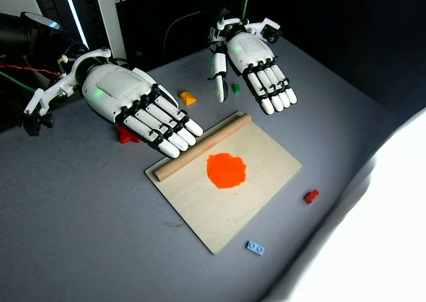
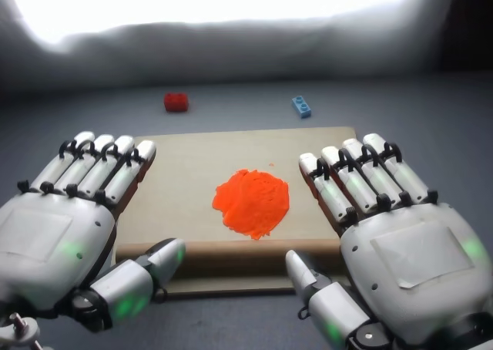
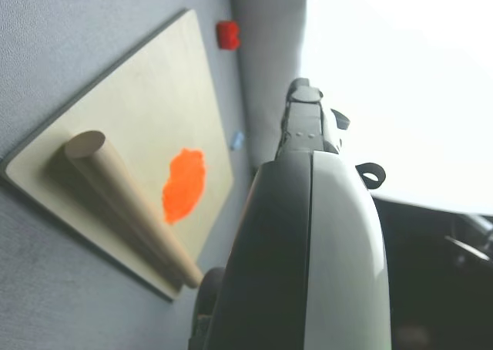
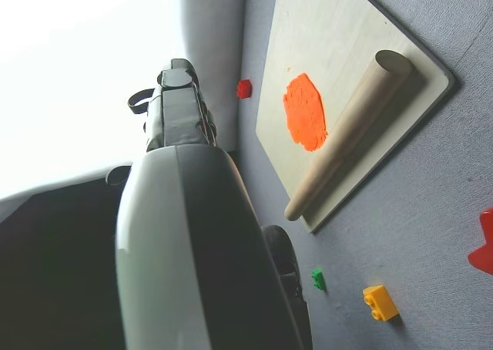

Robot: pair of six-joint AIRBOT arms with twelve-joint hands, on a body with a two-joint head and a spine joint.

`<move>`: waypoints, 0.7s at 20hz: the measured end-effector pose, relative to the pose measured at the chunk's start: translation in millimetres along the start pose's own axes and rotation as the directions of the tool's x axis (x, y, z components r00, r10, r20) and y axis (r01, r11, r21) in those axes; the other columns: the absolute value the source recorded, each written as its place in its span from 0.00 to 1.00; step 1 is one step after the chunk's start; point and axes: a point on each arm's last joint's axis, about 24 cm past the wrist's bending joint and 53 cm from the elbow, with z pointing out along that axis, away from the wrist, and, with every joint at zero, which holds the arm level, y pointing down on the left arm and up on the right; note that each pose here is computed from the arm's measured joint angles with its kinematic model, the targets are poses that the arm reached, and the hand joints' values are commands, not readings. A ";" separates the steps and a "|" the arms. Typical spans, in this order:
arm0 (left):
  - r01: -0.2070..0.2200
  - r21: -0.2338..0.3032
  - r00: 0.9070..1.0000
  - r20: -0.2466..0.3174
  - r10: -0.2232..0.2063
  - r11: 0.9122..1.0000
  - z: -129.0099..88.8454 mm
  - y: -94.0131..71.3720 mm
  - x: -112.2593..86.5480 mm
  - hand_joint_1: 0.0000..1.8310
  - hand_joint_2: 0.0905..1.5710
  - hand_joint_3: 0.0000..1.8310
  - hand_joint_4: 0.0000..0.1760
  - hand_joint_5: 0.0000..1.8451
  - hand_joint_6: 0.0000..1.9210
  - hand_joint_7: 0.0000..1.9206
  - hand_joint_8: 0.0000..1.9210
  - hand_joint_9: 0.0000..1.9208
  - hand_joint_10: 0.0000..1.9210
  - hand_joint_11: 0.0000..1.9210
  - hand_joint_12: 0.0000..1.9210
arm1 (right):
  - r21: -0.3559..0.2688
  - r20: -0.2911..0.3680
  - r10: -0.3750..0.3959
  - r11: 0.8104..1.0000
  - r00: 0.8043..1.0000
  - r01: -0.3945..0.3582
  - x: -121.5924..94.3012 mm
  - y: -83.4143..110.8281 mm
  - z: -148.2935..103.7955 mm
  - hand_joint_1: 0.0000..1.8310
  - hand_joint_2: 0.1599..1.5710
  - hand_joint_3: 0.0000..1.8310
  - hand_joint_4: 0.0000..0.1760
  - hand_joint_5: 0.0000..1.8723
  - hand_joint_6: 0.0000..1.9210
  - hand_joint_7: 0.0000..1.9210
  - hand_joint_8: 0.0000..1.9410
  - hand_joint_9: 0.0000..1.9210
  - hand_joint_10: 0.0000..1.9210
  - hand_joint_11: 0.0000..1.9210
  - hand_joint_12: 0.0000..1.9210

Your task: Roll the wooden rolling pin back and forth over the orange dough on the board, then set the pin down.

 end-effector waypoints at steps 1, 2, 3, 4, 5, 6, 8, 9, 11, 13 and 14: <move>0.001 -0.004 1.000 -0.004 -0.001 1.000 -0.8 1.3 1.4 0.00 0.84 0.05 0.00 0.00 0.00 0.00 0.00 0.00 0.00 0.00 0.00 | -0.004 -0.004 0.034 0.999 0.999 -0.034 1.9 2.8 -0.2 0.00 0.88 0.03 0.00 0.04 0.00 0.03 0.00 0.01 0.00 0.00 0.00; 0.004 -0.003 1.000 -0.005 -0.004 1.000 -1.7 1.8 3.8 0.00 0.84 0.05 0.00 0.00 0.00 0.00 0.00 0.00 0.00 0.00 0.00 | -0.007 -0.006 0.061 0.998 0.998 -0.061 3.0 5.7 0.5 0.00 0.88 0.03 0.00 0.03 0.00 0.02 0.00 0.01 0.00 0.00 0.00; 0.011 -0.007 1.000 -0.012 -0.011 1.000 -2.9 3.6 8.3 0.00 0.84 0.04 0.00 0.00 0.00 0.00 0.00 0.00 0.00 0.00 0.00 | -0.010 -0.008 0.086 0.996 0.996 -0.087 3.8 9.2 1.5 0.00 0.88 0.03 0.00 0.03 0.00 0.02 0.00 0.00 0.00 0.00 0.00; 0.022 -0.010 0.999 -0.030 -0.022 1.000 -5.4 5.0 16.0 0.00 0.84 0.04 0.00 0.00 0.00 0.00 0.00 0.00 0.00 0.00 0.00 | -0.009 -0.011 0.119 0.993 0.993 -0.119 5.2 14.1 2.8 0.00 0.88 0.02 0.00 0.02 0.00 0.02 0.00 0.00 0.00 0.00 0.00; 0.031 -0.010 0.999 -0.040 -0.031 0.999 -4.8 6.2 21.7 0.00 0.83 0.04 0.00 0.00 0.00 0.00 0.00 0.00 0.00 0.00 0.00 | 0.006 -0.018 0.132 0.991 0.991 -0.132 7.2 14.5 4.1 0.00 0.88 0.02 0.00 0.03 0.00 0.02 0.00 0.00 0.00 0.00 0.00; 0.036 -0.014 0.998 -0.048 -0.037 0.999 -3.8 7.8 25.9 0.00 0.83 0.04 0.00 0.00 0.00 0.00 0.00 0.00 0.00 0.00 0.00 | 0.019 -0.027 0.137 0.990 0.990 -0.137 11.0 13.4 4.5 0.00 0.88 0.02 0.00 0.04 0.01 0.03 0.00 0.01 0.00 0.00 0.00; 0.033 -0.014 0.999 -0.043 -0.034 0.999 -1.7 10.0 26.4 0.00 0.83 0.04 0.00 0.00 0.00 0.00 0.00 0.00 0.00 0.00 0.00 | 0.049 -0.050 0.125 0.991 0.991 -0.122 23.3 6.3 8.2 0.00 0.86 0.02 0.00 0.04 0.01 0.03 0.00 0.01 0.00 0.00 0.00; 0.029 -0.014 0.999 -0.041 -0.030 0.999 -0.7 11.3 25.8 0.00 0.81 0.03 0.00 0.00 0.00 0.00 0.00 0.00 0.00 0.00 0.00 | 0.059 -0.053 0.118 0.992 0.992 -0.115 27.3 2.6 11.1 0.00 0.85 0.01 0.00 0.04 0.01 0.03 0.00 0.01 0.00 0.00 0.00; 0.031 -0.024 0.998 -0.049 -0.033 0.999 0.4 14.7 30.3 0.00 0.78 0.02 0.00 0.00 0.00 0.00 0.00 0.00 0.00 0.00 0.00 | 0.059 -0.031 0.110 0.992 0.993 -0.108 30.5 0.3 18.0 0.00 0.84 0.00 0.00 0.03 0.00 0.03 0.00 0.01 0.00 0.00 0.00; 0.035 -0.035 0.997 -0.069 -0.038 0.999 -0.2 16.3 37.0 0.00 0.76 0.01 0.00 0.00 0.00 0.00 0.00 0.00 0.00 0.00 0.00 | 0.065 -0.021 0.124 0.990 0.992 -0.123 36.6 -1.4 21.8 0.00 0.82 0.00 0.00 0.03 0.00 0.03 0.00 0.01 0.00 0.00 0.00; 0.032 -0.040 0.997 -0.071 -0.035 0.999 -0.2 17.5 38.1 0.00 0.76 0.01 0.00 0.00 0.00 0.00 0.00 0.00 0.00 0.00 0.00 | 0.065 -0.020 0.126 0.990 0.992 -0.125 40.5 -2.3 22.1 0.00 0.82 0.00 0.00 0.03 0.00 0.03 0.00 0.01 0.00 0.00 0.00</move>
